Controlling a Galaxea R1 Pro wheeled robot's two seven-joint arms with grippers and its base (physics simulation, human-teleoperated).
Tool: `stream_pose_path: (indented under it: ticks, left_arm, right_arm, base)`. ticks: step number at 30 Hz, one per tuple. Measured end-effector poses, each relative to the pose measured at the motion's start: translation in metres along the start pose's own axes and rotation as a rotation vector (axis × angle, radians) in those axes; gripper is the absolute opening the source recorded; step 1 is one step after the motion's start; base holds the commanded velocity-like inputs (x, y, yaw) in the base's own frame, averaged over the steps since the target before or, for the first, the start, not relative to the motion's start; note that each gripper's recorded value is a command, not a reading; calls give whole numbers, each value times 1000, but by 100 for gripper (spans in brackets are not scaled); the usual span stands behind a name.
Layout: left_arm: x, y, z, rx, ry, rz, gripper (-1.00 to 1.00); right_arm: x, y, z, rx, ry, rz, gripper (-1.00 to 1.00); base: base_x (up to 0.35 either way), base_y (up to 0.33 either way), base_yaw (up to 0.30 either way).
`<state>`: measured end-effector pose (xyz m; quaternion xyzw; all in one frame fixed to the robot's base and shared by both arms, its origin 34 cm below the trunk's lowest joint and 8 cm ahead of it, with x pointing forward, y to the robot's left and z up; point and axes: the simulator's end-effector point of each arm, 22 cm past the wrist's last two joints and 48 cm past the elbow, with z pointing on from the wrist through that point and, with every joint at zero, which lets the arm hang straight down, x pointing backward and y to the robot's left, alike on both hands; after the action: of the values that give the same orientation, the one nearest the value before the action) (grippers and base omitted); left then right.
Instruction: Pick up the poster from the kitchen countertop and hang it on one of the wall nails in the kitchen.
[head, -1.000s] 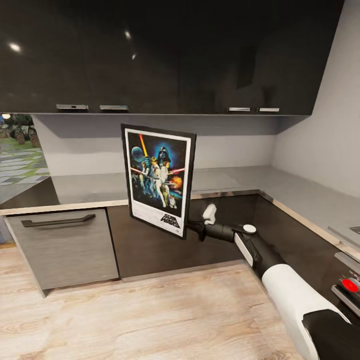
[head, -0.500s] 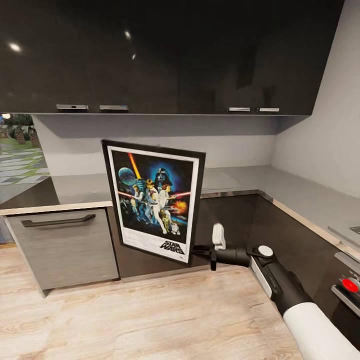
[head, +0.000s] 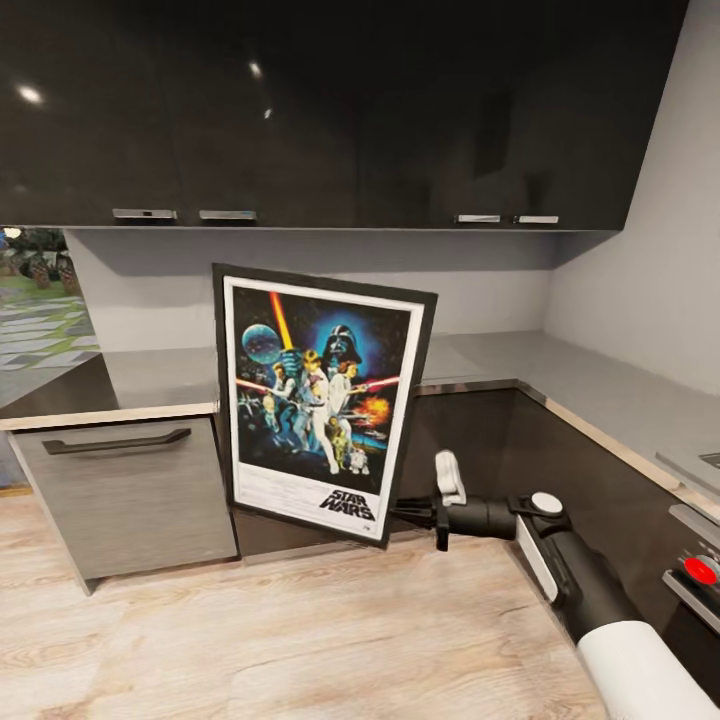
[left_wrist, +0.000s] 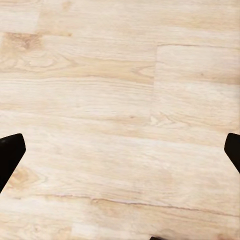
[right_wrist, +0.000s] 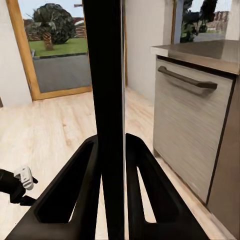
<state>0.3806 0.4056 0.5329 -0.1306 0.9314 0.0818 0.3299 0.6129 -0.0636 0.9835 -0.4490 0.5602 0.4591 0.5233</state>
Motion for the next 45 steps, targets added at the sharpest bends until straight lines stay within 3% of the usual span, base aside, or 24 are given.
stream_pose_path:
  ticks: [21, 29, 45]
  left_arm:
    - [-1, 4, 0, -3, -1, 4, 100]
    - [-8, -9, 0, 135, -8, 24, 100]
    - [-11, -8, -1, 169, -10, 33, 100]
  right_arm:
    - [-5, 0, -8, -3, -20, 7, -100]
    - [-4, 0, -7, -3, -19, 7, -100]
    - [-4, 0, -7, -4, -19, 7, -100]
  base:
    - [0, 0, 0]
    - [0, 0, 0]
    - [0, 0, 0]
